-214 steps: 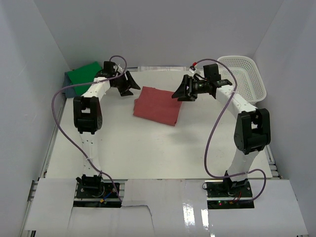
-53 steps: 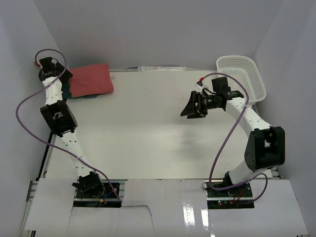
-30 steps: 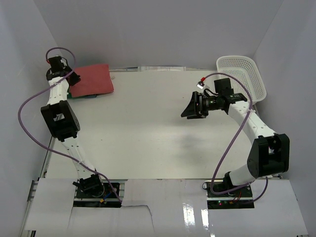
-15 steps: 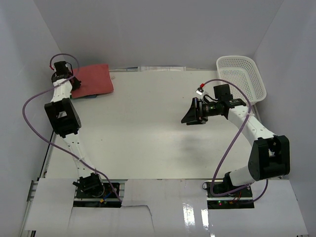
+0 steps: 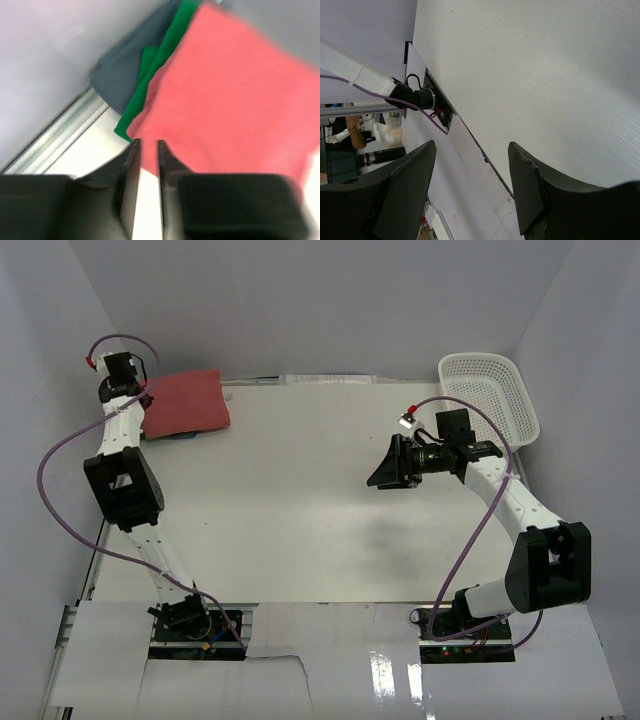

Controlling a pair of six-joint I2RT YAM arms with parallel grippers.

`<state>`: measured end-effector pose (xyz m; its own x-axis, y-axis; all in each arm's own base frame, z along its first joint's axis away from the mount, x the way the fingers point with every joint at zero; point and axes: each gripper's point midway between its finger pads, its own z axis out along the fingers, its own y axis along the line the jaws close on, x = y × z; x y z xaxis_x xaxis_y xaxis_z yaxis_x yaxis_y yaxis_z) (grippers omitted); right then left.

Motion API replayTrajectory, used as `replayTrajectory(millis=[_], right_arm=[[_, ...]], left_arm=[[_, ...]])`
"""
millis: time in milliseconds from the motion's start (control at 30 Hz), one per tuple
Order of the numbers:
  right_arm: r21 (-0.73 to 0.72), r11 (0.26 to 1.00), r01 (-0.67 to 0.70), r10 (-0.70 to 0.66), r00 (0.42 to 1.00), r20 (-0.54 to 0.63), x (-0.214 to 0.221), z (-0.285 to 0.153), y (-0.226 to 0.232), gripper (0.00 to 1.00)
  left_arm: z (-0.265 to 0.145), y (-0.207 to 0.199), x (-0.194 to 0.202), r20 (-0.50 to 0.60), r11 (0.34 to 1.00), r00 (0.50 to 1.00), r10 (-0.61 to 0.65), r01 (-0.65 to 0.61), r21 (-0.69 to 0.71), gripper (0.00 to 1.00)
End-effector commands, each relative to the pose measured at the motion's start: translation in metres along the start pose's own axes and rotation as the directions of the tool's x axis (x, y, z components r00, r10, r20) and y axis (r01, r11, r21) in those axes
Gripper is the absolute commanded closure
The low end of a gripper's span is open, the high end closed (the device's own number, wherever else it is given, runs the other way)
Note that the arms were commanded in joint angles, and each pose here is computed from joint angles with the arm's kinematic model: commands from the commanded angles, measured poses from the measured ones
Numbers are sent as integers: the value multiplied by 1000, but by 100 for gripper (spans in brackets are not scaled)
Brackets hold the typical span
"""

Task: Fold and stack the t-shirts
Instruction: Put the neatly folded tshirt into the corner of the board with the left arm

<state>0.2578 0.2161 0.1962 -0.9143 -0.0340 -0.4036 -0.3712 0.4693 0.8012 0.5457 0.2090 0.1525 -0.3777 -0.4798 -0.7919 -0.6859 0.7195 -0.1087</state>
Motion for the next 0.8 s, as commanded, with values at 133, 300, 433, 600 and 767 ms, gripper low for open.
replayTrajectory(millis=[133,300,433,600,767], right_arm=[[16,999,42,-43,997,59,-10,-7,10,34],[92,992,85,-96,987,126,-22,-16,10,19],[132,983,126,-149,973,176,-31,-21,14,11],[255,950,181,-252,926,282,-45,-37,18,2],[398,880,258,-431,787,441,-62,-73,39,6]], left_arm=[[-182,-41,-57,280,983,959,51,-97,154,25],[-262,-3,-30,313,972,950,-7,-67,226,2],[-290,24,12,261,963,965,17,-86,257,2],[-305,38,65,162,942,987,18,-72,328,2],[-310,46,96,124,927,991,40,-84,367,2]])
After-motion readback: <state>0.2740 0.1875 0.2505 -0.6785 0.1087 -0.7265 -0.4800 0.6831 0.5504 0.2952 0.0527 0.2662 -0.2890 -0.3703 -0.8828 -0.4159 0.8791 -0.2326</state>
